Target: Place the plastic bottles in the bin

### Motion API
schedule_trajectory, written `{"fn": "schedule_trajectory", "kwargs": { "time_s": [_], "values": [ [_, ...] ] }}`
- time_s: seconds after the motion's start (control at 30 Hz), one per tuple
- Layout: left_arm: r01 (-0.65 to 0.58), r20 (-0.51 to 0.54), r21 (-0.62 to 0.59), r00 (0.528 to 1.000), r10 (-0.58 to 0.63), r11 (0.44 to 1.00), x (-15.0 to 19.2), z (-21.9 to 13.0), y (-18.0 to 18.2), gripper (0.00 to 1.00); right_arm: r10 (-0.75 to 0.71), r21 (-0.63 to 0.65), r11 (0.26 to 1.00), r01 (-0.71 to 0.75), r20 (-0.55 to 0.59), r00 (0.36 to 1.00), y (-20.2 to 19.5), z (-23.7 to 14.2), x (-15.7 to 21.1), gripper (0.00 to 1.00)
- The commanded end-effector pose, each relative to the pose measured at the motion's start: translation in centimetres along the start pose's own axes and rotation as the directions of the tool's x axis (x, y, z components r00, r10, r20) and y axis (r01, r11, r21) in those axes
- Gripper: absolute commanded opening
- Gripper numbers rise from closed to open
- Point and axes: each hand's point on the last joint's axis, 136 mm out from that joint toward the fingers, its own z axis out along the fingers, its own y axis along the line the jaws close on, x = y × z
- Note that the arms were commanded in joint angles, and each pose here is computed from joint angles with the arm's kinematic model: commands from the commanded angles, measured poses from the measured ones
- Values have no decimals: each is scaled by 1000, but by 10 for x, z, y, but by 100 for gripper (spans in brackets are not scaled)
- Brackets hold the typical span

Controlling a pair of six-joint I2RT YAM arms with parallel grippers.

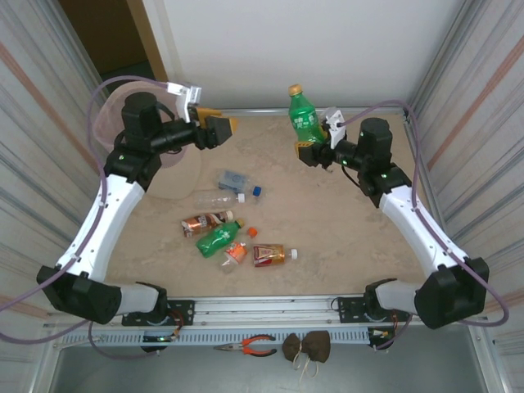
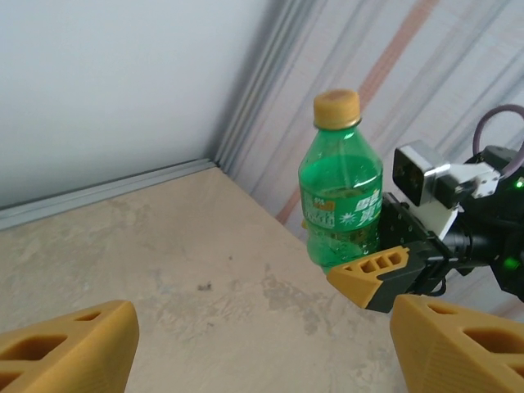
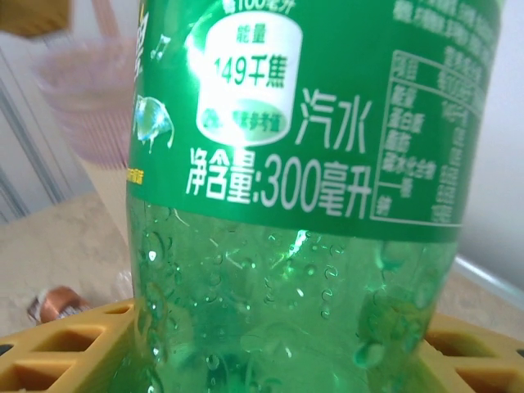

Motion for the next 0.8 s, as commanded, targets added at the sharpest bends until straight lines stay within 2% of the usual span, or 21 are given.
{"fn": "schedule_trajectory", "kwargs": {
  "time_s": [0.0, 0.1, 0.4, 0.77],
  "values": [
    [-155, 80, 93, 986, 148, 983, -29, 2, -37, 82, -8, -51, 999, 14, 124, 992, 20, -18, -37, 52],
    [-209, 108, 162, 975, 193, 964, -32, 8, -59, 83, -26, -72, 997, 39, 179, 984, 32, -28, -54, 52],
    [-340, 170, 321, 939, 300, 884, -29, 29, -117, 88, -74, -120, 987, 107, 252, 965, 61, -42, -80, 53],
    [-362, 173, 421, 932, 318, 832, -22, 58, -151, 88, -130, -189, 962, 196, 315, 940, 95, -49, -95, 53]
  ]
}}
